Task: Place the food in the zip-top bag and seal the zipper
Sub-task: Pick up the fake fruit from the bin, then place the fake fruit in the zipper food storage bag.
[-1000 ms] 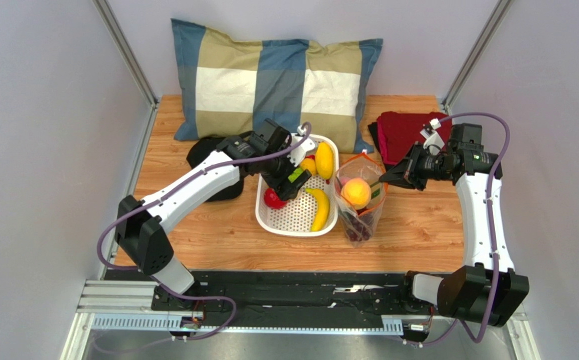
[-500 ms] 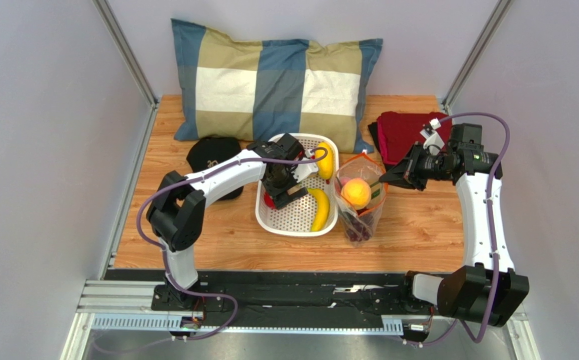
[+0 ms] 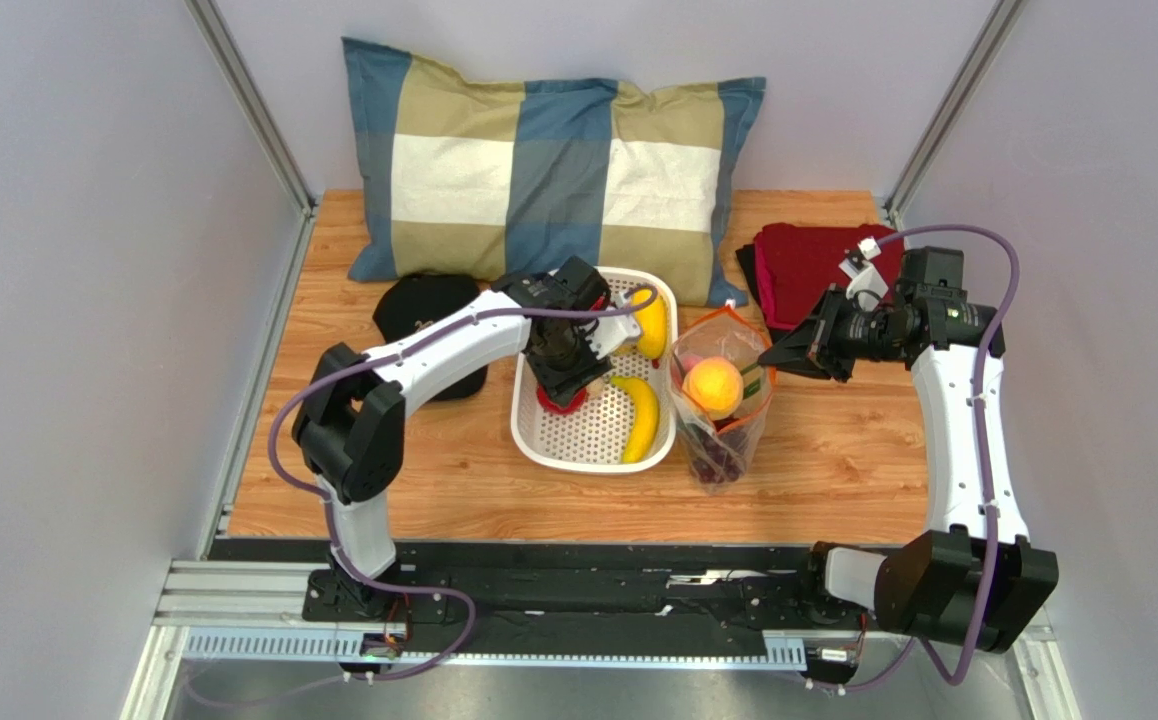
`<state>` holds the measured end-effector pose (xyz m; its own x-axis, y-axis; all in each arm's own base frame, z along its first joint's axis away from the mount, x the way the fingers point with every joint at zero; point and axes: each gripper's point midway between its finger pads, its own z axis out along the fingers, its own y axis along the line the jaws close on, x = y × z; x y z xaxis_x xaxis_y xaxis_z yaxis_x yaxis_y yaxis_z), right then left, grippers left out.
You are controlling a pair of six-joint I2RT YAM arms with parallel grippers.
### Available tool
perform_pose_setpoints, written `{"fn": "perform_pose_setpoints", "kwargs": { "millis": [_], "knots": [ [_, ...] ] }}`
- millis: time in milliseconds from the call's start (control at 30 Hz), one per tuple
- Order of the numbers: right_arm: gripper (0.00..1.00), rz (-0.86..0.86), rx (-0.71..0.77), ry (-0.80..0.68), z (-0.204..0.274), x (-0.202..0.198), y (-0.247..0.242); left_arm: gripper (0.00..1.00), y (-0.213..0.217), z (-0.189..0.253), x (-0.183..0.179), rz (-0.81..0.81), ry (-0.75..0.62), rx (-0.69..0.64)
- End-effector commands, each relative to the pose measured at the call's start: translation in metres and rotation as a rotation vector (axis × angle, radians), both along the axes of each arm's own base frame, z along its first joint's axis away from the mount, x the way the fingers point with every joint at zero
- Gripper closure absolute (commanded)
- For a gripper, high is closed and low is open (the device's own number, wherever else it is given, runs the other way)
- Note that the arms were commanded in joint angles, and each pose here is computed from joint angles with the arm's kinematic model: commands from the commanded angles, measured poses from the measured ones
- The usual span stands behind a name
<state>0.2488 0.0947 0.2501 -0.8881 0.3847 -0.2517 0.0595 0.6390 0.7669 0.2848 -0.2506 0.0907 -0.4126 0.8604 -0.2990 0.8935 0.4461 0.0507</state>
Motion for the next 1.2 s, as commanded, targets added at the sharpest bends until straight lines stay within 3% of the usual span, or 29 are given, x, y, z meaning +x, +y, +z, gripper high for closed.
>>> {"fn": "perform_pose_setpoints", "kwargs": {
  "millis": [0, 200, 300, 500, 733, 933, 1033, 1100, 1167],
  "knots": [
    [1.00, 0.017, -0.006, -0.053, 0.014, 0.004, 0.001, 0.60, -0.042, 0.143, 0.005, 0.007, -0.160, -0.357],
    [1.00, 0.020, -0.001, -0.051, 0.013, 0.003, 0.001, 0.62, -0.090, 0.278, -0.003, -0.027, -0.249, -0.764],
    [1.00, 0.022, 0.002, -0.055, 0.015, 0.003, 0.002, 0.63, -0.113, 0.306, -0.012, -0.073, -0.254, -0.851],
    [1.00, 0.022, 0.008, -0.057, 0.017, 0.004, 0.002, 0.63, -0.163, 0.284, -0.030, -0.155, -0.167, -0.853],
    [1.00, 0.025, 0.012, -0.069, 0.021, 0.005, 0.003, 0.63, -0.188, 0.194, -0.057, -0.161, 0.047, -0.697],
    [1.00, 0.027, 0.028, -0.060, 0.020, 0.003, 0.005, 0.40, -0.196, 0.139, -0.064, -0.100, 0.137, -0.545],
    [1.00, 0.031, 0.027, -0.062, 0.019, 0.002, 0.005, 0.23, -0.202, 0.144, -0.060, -0.091, 0.121, -0.556],
    [1.00, 0.036, 0.029, -0.062, 0.019, 0.001, 0.006, 0.06, -0.203, 0.157, -0.058, -0.106, 0.099, -0.578],
    [1.00, 0.042, 0.025, -0.067, 0.020, -0.001, 0.006, 0.01, -0.198, 0.181, -0.060, -0.139, 0.058, -0.610]
  ]
}}
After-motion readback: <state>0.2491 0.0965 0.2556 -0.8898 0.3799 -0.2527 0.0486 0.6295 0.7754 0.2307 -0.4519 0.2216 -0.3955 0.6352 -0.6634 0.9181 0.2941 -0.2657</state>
